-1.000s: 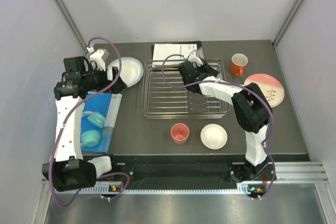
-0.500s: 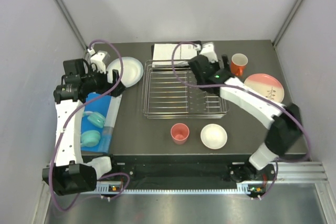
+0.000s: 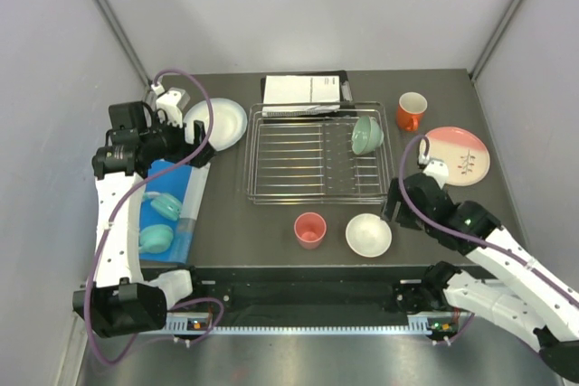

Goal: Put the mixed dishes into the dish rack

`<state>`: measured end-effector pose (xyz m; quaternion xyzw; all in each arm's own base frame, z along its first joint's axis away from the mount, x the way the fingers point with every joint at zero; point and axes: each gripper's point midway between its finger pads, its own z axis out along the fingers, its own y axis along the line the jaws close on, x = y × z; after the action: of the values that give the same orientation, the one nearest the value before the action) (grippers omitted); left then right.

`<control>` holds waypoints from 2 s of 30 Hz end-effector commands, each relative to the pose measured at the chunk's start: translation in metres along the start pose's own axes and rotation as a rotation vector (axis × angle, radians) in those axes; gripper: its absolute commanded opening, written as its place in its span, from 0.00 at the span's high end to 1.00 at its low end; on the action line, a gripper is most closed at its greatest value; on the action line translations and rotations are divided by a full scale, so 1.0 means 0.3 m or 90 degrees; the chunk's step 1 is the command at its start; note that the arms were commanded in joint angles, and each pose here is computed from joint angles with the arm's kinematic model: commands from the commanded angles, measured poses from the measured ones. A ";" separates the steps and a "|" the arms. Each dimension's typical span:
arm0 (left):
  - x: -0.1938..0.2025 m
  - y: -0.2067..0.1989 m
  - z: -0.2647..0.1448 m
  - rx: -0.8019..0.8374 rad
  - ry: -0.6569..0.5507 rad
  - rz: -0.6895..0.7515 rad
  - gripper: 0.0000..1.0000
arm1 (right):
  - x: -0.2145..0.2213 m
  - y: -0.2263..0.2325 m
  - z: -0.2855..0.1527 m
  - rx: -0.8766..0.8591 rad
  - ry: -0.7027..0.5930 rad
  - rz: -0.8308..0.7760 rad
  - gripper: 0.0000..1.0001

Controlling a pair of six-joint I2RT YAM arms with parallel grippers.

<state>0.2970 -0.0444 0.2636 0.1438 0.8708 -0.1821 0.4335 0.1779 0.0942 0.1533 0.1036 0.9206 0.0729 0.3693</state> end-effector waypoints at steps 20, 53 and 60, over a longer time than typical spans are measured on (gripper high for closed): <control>-0.074 -0.022 -0.042 0.005 -0.044 0.016 0.04 | 0.318 0.000 0.196 -0.004 0.149 0.068 0.40; -0.059 -0.055 -0.058 0.020 -0.053 0.006 0.05 | -0.408 -0.005 -0.247 0.190 -0.220 -0.099 1.00; -0.061 -0.053 -0.076 0.008 -0.051 0.021 0.05 | -0.559 0.021 -0.224 0.405 -0.330 -0.240 1.00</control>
<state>0.2885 -0.0502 0.2814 0.1425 0.8603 -0.1924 0.4500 0.2440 0.0793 0.2954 0.1036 0.8324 -0.1623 0.5197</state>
